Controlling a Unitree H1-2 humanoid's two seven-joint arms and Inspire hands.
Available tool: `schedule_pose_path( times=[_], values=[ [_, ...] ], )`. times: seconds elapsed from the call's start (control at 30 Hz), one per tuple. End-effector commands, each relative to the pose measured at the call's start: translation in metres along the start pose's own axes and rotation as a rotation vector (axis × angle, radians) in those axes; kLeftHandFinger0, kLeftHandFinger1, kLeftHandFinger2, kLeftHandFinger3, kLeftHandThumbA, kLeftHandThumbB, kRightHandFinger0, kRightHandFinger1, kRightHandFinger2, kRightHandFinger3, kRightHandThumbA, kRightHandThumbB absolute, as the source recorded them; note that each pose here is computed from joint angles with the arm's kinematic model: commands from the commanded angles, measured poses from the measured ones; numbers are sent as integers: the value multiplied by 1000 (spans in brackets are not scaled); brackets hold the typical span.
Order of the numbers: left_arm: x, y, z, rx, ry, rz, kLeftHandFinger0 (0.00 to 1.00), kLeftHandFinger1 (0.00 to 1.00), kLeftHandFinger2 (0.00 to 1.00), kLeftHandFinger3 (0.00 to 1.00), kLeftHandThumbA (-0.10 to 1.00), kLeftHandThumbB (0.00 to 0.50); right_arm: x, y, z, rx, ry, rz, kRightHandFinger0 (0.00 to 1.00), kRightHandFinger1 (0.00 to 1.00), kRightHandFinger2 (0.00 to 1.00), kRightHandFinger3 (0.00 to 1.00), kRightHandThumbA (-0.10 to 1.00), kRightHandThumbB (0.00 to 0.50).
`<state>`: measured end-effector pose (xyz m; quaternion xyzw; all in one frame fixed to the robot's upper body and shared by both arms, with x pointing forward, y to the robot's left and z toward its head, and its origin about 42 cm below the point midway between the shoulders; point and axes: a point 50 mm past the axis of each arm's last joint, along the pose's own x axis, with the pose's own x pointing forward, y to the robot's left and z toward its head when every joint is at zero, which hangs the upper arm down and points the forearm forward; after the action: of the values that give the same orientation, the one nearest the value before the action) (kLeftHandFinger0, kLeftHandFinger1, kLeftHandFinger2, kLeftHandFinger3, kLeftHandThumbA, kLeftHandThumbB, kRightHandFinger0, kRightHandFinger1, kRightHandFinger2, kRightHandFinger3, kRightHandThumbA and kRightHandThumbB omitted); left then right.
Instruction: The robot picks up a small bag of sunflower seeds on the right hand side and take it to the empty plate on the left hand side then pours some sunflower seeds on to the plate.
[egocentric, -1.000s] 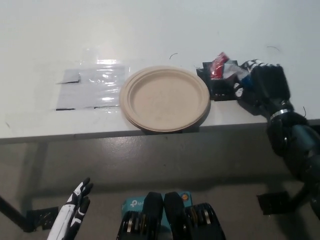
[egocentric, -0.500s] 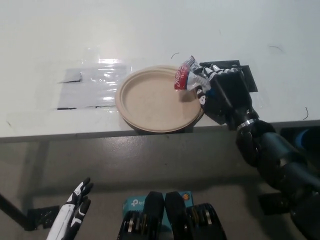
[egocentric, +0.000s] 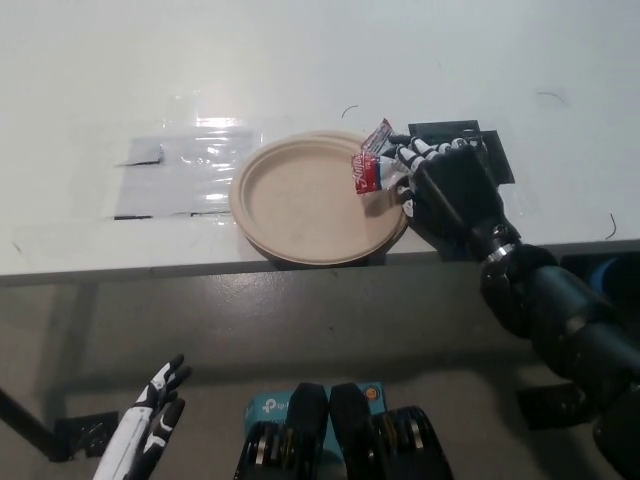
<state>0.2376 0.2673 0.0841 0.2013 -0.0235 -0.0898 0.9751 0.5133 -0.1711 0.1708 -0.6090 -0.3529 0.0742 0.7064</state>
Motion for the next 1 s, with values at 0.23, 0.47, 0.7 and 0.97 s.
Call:
schedule_pose_path(
  times=[0.23, 0.47, 0.7, 0.97],
  values=[
    [8, 8, 14, 48, -67, -42, 1000, 1000, 941, 1000, 1000, 120, 47, -62, -17, -198, -230, -115, 0, 114, 695, 519, -100, 197],
    [14, 12, 16, 72, -81, -60, 1000, 961, 922, 1000, 1000, 116, 56, -79, -19, -285, -332, -115, 0, 8, 462, 217, -100, 247],
    [17, 13, 20, 81, -89, -76, 1000, 946, 912, 1000, 1000, 105, 62, -94, -20, -362, -425, -125, 0, 0, 121, 25, -100, 289],
    [22, 15, 25, 97, -111, -93, 1000, 922, 892, 1000, 1000, 107, 70, -98, -15, -421, -505, -76, 0, 0, 19, 286, -100, 313]
  ],
)
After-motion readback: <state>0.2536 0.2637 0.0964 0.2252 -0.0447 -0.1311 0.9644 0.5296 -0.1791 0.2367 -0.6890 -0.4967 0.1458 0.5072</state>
